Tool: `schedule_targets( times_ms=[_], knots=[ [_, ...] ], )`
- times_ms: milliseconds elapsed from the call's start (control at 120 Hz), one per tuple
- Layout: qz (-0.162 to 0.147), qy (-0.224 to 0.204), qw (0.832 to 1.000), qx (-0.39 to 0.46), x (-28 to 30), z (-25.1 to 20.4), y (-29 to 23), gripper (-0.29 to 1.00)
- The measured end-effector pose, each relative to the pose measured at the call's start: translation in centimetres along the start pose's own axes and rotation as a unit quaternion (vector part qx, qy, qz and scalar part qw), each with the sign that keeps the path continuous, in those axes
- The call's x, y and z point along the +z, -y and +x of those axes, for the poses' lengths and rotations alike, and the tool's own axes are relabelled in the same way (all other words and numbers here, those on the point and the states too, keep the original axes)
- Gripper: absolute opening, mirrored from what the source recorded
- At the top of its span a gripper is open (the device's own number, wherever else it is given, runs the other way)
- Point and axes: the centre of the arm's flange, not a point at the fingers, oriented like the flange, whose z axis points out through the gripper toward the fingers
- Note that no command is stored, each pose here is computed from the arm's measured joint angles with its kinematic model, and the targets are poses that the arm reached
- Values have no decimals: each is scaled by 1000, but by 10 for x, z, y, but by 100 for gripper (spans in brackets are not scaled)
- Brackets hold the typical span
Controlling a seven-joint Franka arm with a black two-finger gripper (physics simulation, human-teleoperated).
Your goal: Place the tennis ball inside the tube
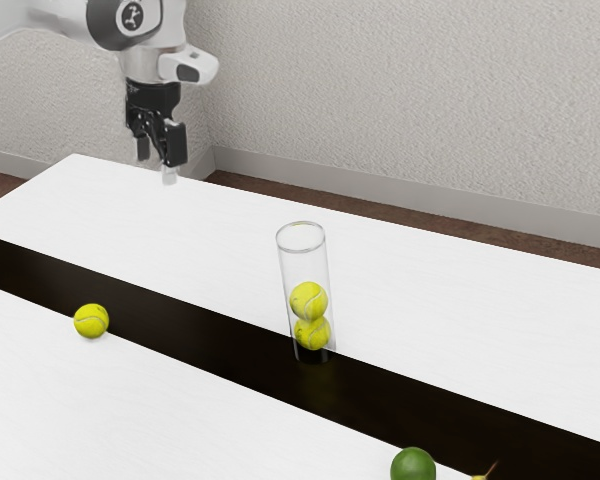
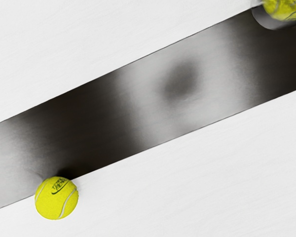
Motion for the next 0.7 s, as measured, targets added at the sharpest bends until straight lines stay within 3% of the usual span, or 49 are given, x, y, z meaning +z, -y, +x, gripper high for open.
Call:
schedule_targets(
  times_ms=[83,167,458,550,700],
  knots=[
    [8,-14,1000,15,-1,0,4,70],
    [2,5,1000,22,27,-7,13,70],
    [-84,115,990,1,183,-54,60,70],
    [-98,117,988,-15,219,-70,72,70],
    [-88,89,992,-29,255,-74,85,70]
  ],
)
